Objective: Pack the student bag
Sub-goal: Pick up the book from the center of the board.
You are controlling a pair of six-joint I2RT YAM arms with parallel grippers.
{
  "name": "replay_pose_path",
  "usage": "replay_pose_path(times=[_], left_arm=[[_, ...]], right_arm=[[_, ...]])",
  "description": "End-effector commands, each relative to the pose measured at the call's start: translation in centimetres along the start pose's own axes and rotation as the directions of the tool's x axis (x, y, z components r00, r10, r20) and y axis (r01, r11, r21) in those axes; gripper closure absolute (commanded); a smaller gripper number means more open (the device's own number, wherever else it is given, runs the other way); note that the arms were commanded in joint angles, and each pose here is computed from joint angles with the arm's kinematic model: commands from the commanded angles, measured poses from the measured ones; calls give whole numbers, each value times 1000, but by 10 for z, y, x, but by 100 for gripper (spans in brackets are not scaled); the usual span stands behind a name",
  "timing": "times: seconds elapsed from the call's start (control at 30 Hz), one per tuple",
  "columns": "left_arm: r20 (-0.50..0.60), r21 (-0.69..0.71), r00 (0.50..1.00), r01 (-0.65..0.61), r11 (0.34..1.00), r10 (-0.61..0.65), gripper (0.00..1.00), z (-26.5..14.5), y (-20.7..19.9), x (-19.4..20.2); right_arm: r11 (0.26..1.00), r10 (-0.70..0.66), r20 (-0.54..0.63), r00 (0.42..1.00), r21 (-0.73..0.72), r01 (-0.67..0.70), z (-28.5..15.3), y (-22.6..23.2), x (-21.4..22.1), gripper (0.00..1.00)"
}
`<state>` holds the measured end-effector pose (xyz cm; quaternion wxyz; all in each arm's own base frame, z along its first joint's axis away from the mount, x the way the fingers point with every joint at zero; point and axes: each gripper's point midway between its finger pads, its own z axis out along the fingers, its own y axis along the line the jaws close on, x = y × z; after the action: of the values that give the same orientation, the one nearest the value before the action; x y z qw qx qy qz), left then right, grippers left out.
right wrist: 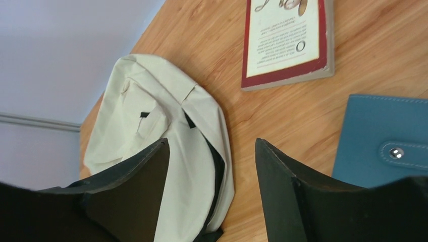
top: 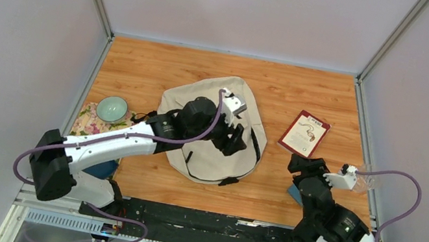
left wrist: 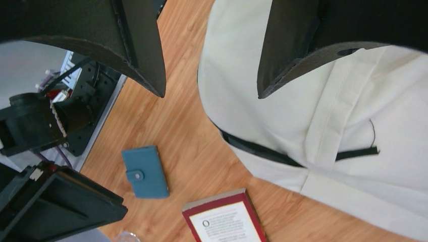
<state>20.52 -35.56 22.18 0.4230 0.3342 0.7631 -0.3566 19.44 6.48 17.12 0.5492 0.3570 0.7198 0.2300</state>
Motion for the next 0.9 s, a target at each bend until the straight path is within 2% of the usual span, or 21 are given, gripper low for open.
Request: replay_pose_path(times=[0.0,0.07,0.1,0.13,0.17,0.2,0.27,0.3,0.37,0.4,0.6,0.77,0.87], left_arm=[[43,33,999,-4,999,3,25,23,-6,-37],[65,52,997,31,998,-35,21,32,-3,-54],[44,62,997,54,997,-56,20,47,1,-50],[33,71,996,78,994,-80,19,54,4,-53],[15,94,991,134,987,-136,19,69,10,-60],[9,114,986,161,980,-164,19,75,12,-65],[14,171,976,211,963,-216,19,84,14,-86],[-5,176,973,229,957,-232,19,99,19,-80],[-9,184,971,236,954,-238,17,122,28,-85],[-30,178,970,245,953,-243,16,131,32,-82],[-122,229,941,336,914,-315,16,203,47,-66],[-196,264,892,448,854,-408,19,242,52,-28],[-228,242,870,486,840,-438,19,255,60,-4]], right_arm=[[984,-143,149,978,123,125,6,1,-38,31],[965,-185,159,970,214,149,14,-1,-52,30],[966,-188,63,980,192,173,19,6,-40,29],[946,-257,0,966,206,252,28,7,-38,26],[949,-200,24,980,255,187,42,0,-53,26],[967,-155,-103,983,186,172,49,7,-33,25],[973,-104,-167,980,189,136,70,-1,-29,25],[979,-46,-197,979,186,84,77,-7,-32,25],[974,13,-180,984,224,29,94,-22,-44,26],[980,37,-222,974,199,8,96,-18,-39,26],[967,77,-213,974,256,-21,118,-37,-47,26],[950,100,-227,969,312,-25,131,-57,-40,29],[940,109,-241,964,341,-22,137,-69,-34,30]])
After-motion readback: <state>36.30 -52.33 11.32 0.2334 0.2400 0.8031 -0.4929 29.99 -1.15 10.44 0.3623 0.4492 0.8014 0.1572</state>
